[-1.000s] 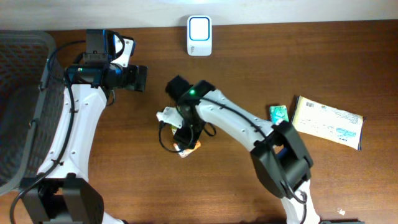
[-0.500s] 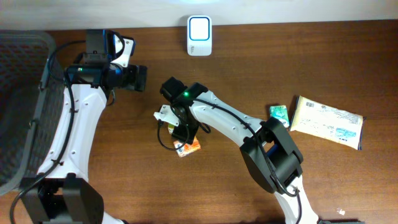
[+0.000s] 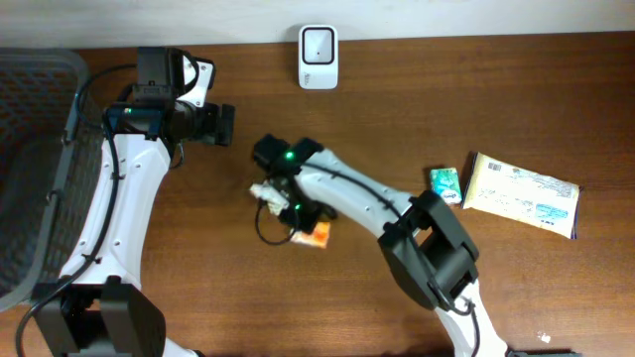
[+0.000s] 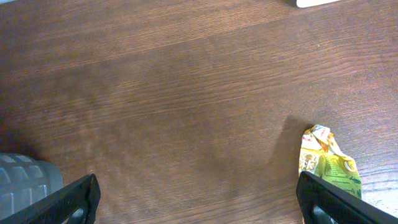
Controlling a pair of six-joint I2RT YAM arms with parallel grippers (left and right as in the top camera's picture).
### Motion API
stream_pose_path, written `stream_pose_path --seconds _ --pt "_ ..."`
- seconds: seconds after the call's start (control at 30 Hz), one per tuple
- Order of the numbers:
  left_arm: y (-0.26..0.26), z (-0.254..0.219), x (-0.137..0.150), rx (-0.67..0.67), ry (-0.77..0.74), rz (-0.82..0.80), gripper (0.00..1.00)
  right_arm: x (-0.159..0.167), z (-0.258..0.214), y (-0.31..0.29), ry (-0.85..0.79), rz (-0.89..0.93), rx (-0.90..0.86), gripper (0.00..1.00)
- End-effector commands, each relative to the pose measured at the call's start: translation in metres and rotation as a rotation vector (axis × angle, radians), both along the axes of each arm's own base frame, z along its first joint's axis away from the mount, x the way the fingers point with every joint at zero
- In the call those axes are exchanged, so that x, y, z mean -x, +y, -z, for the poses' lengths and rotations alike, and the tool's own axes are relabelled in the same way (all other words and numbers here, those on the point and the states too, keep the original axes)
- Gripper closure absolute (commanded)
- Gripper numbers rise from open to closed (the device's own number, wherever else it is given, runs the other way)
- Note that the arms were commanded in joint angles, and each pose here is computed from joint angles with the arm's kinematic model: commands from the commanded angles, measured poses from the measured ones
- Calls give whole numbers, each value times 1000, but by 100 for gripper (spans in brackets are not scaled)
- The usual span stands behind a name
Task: Scan the item barcode
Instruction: 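Reach the right gripper to the orange box and grasp it, then lift the orange box and hold it over the scanner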
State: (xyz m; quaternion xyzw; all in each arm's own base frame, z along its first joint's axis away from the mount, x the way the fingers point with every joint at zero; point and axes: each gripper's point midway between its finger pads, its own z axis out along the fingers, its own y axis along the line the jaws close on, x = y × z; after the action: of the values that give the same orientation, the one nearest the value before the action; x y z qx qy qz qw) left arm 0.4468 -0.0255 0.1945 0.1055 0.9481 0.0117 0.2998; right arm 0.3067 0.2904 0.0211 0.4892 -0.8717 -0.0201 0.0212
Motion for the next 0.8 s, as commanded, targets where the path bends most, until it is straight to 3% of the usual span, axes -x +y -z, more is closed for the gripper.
stream_pose_path --seconds 0.0,0.1,0.17,0.2,0.27,0.33,0.4,0.57,0.67,0.77 --pt "1 -11 0 -7 -27 12 1 -40 -2 -53 3 399 43 96" --pt "1 -11 0 -7 -27 12 1 -82 -4 -106 94 769 -91 96" --pt "1 -11 0 -7 -27 12 1 -112 -16 -124 181 902 -327 96" --pt "1 -11 0 -7 -27 12 1 -120 -20 -132 197 933 -381 90" --pt "1 -11 0 -7 -27 12 1 -124 -20 -156 188 935 -389 55" --pt "1 -11 0 -7 -27 12 1 -115 -19 -166 188 798 -383 48" --pt "1 -11 0 -8 -27 12 1 -109 -17 -160 212 781 -391 48" --pt "1 -11 0 -7 -27 12 1 -91 20 -144 216 730 -373 70" --pt "1 -11 0 -7 -27 12 1 -91 23 -144 211 729 -379 96" --pt "1 -11 0 -8 -27 12 1 -93 -10 -125 266 723 -502 96"
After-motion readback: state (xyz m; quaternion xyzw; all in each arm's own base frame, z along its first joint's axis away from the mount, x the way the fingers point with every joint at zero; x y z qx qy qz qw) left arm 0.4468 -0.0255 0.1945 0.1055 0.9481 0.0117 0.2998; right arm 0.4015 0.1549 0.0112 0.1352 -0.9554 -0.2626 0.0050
